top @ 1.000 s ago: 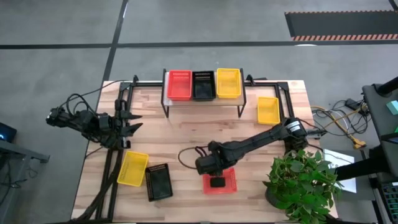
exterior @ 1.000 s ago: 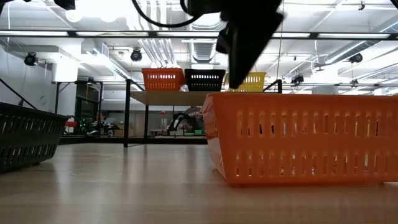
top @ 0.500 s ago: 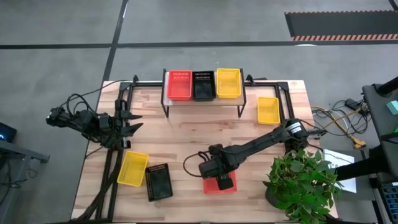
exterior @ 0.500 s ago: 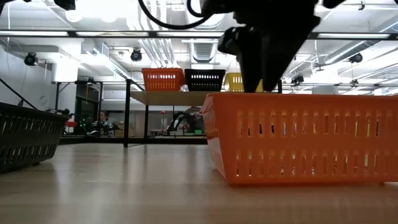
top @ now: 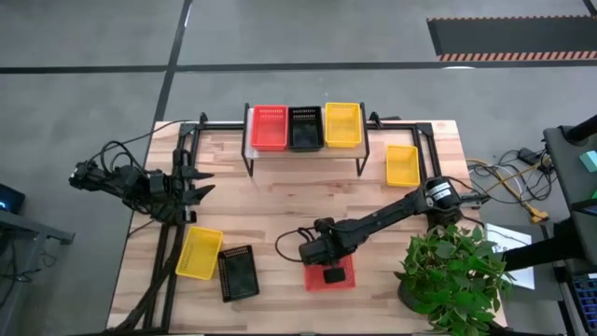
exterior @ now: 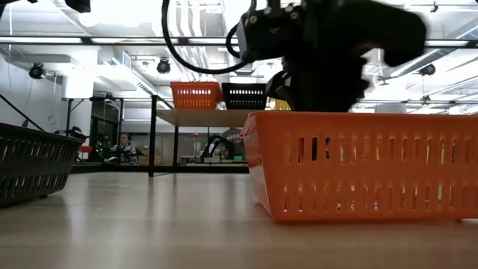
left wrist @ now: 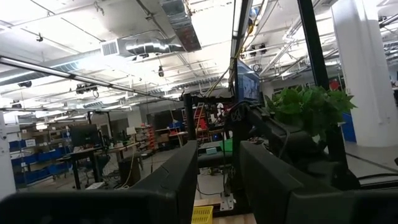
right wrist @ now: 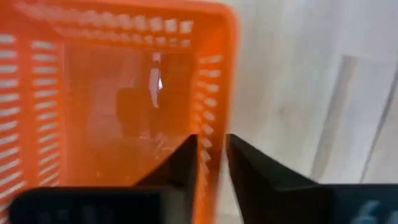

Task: Stack baskets on shelf by color
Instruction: Stack the orange basket into the stacked orange basket on the shelf

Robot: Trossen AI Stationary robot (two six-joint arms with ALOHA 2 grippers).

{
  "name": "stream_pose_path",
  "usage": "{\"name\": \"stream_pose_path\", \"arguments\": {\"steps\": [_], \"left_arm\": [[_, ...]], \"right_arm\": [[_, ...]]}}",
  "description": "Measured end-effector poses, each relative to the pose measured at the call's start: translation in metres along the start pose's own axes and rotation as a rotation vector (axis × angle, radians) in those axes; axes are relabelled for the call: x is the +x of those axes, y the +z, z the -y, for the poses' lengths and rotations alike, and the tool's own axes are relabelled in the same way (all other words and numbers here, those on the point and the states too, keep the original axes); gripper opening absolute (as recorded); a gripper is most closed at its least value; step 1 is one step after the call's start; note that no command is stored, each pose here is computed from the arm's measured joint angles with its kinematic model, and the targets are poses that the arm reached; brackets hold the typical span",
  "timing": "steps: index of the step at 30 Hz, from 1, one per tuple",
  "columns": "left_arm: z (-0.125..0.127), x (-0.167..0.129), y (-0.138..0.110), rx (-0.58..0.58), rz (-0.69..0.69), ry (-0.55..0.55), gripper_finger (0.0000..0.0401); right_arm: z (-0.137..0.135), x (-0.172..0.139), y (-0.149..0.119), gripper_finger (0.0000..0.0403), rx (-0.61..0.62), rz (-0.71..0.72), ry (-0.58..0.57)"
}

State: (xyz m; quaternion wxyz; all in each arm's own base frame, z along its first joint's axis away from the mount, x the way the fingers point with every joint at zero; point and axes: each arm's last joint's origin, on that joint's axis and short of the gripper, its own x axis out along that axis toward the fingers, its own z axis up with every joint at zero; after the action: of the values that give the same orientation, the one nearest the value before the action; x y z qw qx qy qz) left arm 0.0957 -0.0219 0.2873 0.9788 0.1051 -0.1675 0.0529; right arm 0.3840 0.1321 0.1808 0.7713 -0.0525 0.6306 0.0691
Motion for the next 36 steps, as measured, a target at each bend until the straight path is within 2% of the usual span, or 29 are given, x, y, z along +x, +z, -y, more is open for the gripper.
{"name": "stream_pose_path", "arguments": {"steps": [2,3,8,13,16,18,23,27,33,36], "left_arm": [[0.000,0.000,0.000,0.000,0.000,0.000,0.0105],[0.000,0.000,0.000,0.000,0.001,0.000,0.0105],[0.000,0.000,0.000,-0.001,0.003,0.001,0.0105],[0.000,0.000,0.000,-0.001,0.003,0.001,0.0105],[0.000,0.000,0.000,0.000,0.001,0.001,0.0105],[0.000,0.000,-0.001,0.001,-0.002,0.000,0.0105],[0.000,0.000,-0.001,0.002,-0.003,-0.001,0.0105],[0.000,0.000,-0.001,0.004,-0.003,-0.001,0.0105],[0.000,-0.001,-0.002,0.011,-0.003,0.000,0.0105],[0.000,-0.001,-0.002,0.013,-0.002,0.000,0.0105]], "right_arm": [[0.003,-0.002,0.003,0.0031,0.010,0.011,-0.001],[0.005,-0.003,0.004,0.0021,0.015,0.020,-0.001],[0.015,-0.019,0.019,0.0011,0.100,0.093,0.002],[0.036,-0.056,0.042,0.0010,0.257,0.244,-0.134],[0.054,-0.089,0.052,0.0010,0.424,0.337,-0.240],[0.069,-0.114,0.057,0.0009,0.520,0.381,-0.251],[0.115,-0.177,0.057,0.0011,0.850,0.521,-0.218],[0.155,-0.215,0.048,0.0011,0.979,0.619,-0.225],[0.218,-0.234,0.039,0.0012,1.163,0.804,-0.164],[0.249,-0.233,0.032,0.0012,1.260,0.843,-0.148]]}}
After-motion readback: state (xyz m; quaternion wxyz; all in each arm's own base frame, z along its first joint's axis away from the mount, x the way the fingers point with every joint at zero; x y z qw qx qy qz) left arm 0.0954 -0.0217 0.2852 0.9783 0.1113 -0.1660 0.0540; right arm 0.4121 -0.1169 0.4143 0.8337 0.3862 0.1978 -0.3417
